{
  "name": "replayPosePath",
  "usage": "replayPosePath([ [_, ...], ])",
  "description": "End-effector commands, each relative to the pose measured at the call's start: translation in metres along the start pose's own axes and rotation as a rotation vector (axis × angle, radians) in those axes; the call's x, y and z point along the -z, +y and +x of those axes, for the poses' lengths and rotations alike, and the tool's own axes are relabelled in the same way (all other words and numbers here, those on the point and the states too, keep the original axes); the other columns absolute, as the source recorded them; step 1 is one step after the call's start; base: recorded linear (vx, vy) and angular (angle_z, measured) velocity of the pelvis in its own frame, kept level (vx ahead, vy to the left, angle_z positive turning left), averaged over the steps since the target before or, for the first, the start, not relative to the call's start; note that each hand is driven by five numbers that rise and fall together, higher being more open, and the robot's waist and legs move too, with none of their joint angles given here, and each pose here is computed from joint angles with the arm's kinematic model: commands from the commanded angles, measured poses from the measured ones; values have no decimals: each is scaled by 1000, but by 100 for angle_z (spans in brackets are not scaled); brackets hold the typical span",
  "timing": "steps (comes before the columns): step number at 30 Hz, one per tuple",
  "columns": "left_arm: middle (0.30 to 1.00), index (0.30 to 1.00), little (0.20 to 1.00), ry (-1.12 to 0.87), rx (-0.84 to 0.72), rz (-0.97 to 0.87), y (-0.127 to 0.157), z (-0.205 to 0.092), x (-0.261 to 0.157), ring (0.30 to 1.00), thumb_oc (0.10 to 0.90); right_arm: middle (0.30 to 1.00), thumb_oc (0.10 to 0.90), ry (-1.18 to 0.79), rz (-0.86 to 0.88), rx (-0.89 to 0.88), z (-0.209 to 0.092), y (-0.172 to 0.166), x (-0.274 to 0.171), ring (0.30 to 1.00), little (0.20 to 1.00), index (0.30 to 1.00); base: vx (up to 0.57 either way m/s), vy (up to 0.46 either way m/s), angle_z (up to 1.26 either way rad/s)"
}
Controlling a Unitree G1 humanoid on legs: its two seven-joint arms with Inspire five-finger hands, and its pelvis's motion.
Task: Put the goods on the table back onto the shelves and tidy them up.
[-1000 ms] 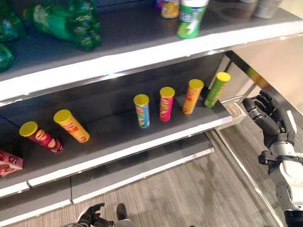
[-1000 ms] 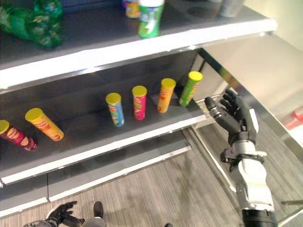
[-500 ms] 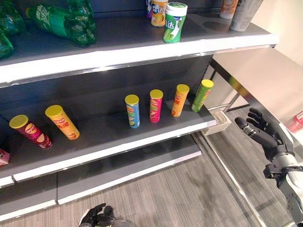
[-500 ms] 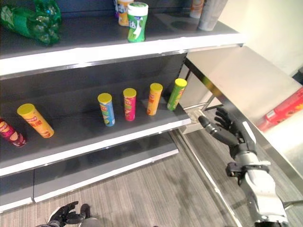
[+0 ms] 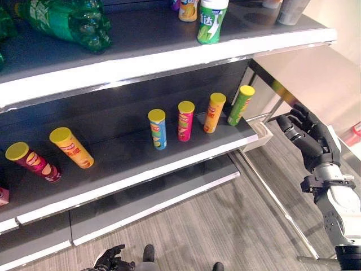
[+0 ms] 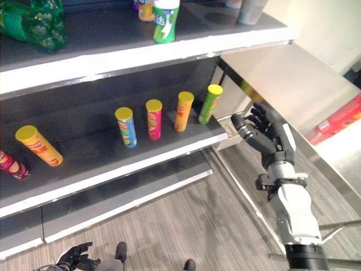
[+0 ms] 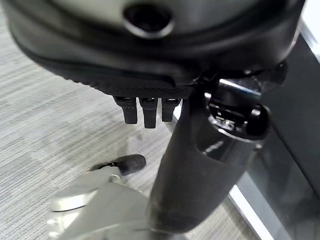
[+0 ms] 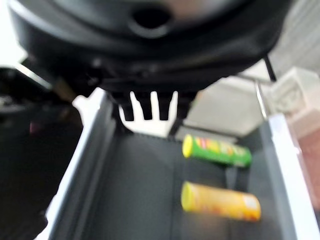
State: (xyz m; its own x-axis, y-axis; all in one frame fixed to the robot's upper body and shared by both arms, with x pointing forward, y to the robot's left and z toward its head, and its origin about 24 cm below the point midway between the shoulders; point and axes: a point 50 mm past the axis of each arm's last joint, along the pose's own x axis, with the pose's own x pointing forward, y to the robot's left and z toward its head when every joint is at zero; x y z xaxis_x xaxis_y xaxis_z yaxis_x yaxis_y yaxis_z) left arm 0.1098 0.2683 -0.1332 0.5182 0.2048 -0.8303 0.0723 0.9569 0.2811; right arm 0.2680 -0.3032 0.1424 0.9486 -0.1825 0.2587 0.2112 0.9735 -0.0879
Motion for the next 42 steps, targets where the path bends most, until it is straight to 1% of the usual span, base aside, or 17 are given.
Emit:
replayPosePath([
  [1,900,900,900,-34,-43,45,14,-1,-7,900,800,900,800,-337,-33,31,19,-3,-69,900,900,900,43,-2,-66],
  [4,900,900,900,-23,-57,38,19,-3,-3,900,800,900,800,-341,-45,37,18,-1,-69,900,900,900,105,-77,-65],
  [9,900,900,900,17,-52,38,14,-3,8,900,800,900,800,-411,-57,64,18,0,-82,900,900,900,98,-119,-15],
  [11,900,900,900,25,-76,31,20,-5,12,900,800,900,800,-454,-109,89,15,-1,-91,900,900,900,160,-294,-6],
  [14,900,900,900,37,-92,30,23,-8,17,900,800,900,800,-478,-144,110,13,0,-96,900,900,900,92,-193,-10],
  [17,900,900,900,24,-117,40,29,-8,15,900,800,900,800,-506,-224,173,11,-11,-105,900,900,900,160,-392,-17],
  [22,900,900,900,31,-122,40,30,-9,17,900,800,900,800,-546,-251,184,10,-12,-115,900,900,900,154,-332,-32],
  [24,900,900,900,30,-113,7,24,-9,18,900,800,900,800,-585,-268,176,9,-9,-124,900,900,900,139,-354,-13],
  [26,900,900,900,-11,-86,-13,16,-7,8,900,800,900,800,-632,-299,180,8,-12,-137,900,900,900,67,-364,-12],
  [32,900,900,900,-51,-57,20,9,-5,-3,900,800,900,800,-703,-343,160,8,-11,-158,900,900,900,115,-408,10],
  [33,900,900,900,-50,-47,29,5,-5,-2,900,800,900,800,-733,-342,148,9,-9,-166,900,900,900,51,-163,8],
  [35,900,900,900,-46,-38,38,3,-4,-3,900,800,900,800,-740,-332,145,11,-8,-168,900,900,900,63,-90,6],
  [39,900,900,900,-55,-3,114,-4,-2,-5,900,800,900,800,-773,-340,174,15,-8,-173,900,900,900,78,-3,-15],
  [41,900,900,900,-20,4,114,-9,-3,4,900,800,900,800,-779,-356,168,21,-1,-174,900,900,900,177,103,-69],
  [42,900,900,900,-2,5,119,-9,-3,9,900,800,900,800,-771,-351,179,20,-3,-172,900,900,900,235,119,-107],
])
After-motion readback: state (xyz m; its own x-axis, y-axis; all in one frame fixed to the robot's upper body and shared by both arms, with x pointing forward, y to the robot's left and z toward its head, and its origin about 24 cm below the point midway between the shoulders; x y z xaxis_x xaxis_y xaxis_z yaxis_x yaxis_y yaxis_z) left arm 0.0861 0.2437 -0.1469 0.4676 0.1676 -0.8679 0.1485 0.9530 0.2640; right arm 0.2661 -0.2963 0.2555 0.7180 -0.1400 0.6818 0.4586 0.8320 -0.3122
